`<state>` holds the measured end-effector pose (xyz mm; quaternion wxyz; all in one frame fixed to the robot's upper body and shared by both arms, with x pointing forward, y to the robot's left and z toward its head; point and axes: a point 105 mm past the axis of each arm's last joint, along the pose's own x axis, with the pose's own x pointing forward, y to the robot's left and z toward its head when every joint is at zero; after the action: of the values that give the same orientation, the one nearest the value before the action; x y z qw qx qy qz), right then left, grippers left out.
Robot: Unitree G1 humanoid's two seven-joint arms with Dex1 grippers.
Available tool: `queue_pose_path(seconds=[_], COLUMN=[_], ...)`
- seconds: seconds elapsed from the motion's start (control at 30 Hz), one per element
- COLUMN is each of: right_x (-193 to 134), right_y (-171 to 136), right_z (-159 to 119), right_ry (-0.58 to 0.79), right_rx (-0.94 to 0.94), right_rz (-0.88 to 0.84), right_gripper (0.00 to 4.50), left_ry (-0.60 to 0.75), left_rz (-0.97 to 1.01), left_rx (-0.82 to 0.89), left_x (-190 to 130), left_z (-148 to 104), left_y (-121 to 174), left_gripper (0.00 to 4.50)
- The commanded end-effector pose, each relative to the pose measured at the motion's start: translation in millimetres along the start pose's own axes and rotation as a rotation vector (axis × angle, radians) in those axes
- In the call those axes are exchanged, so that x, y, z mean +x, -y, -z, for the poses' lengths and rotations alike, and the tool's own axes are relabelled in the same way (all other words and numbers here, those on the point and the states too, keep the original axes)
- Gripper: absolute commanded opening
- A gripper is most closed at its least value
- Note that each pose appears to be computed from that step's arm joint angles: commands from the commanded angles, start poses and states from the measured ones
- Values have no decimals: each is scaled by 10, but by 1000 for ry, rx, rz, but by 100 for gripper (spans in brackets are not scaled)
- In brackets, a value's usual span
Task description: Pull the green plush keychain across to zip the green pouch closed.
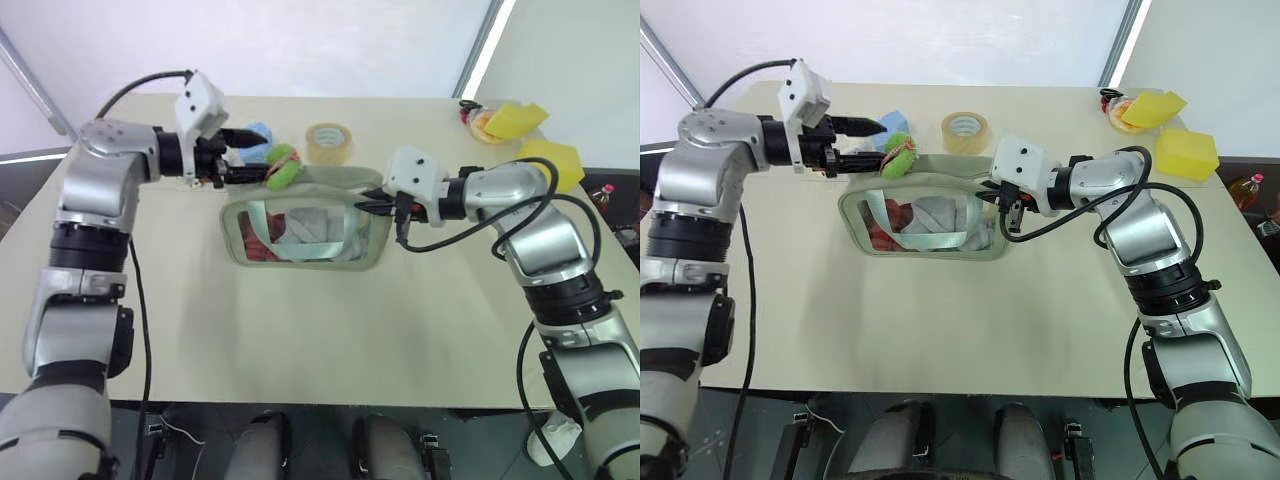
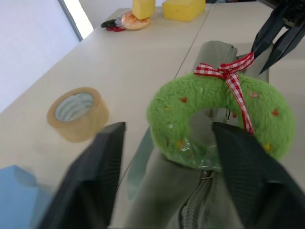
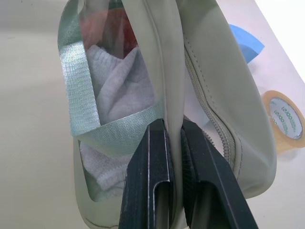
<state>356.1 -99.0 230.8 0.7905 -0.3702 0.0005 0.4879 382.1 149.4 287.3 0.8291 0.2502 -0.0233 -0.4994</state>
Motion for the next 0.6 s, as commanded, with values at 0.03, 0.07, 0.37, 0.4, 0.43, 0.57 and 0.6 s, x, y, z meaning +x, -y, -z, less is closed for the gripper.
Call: queue_pose_path(seconds=[0.03, 0.07, 0.37, 0.4, 0.43, 0.57, 0.6], right_x=[-2, 4, 47, 54, 62, 70, 69], right_y=[76, 84, 142, 144, 144, 148, 150], right_z=[-35, -35, -32, -35, -39, -43, -43], right_ry=[2, 3, 13, 15, 16, 17, 17], right_rx=[-26, -27, -44, -45, -46, -52, -53], right_rz=[32, 33, 25, 23, 20, 11, 10], right_gripper=[0, 0, 0, 0, 0, 0, 0], left_ry=[-2, -12, -130, -141, -156, -198, -201], left_rz=[-77, -84, 36, 39, 32, 16, -5], left_rx=[83, 85, 1, -9, -14, -10, -7], left_x=[-289, -349, -537, -525, -516, -467, -445], left_z=[-225, -229, 70, 127, 188, 353, 393], left_y=[-186, -200, 302, 353, 383, 442, 418], left_gripper=[333, 333, 333, 333, 333, 333, 310])
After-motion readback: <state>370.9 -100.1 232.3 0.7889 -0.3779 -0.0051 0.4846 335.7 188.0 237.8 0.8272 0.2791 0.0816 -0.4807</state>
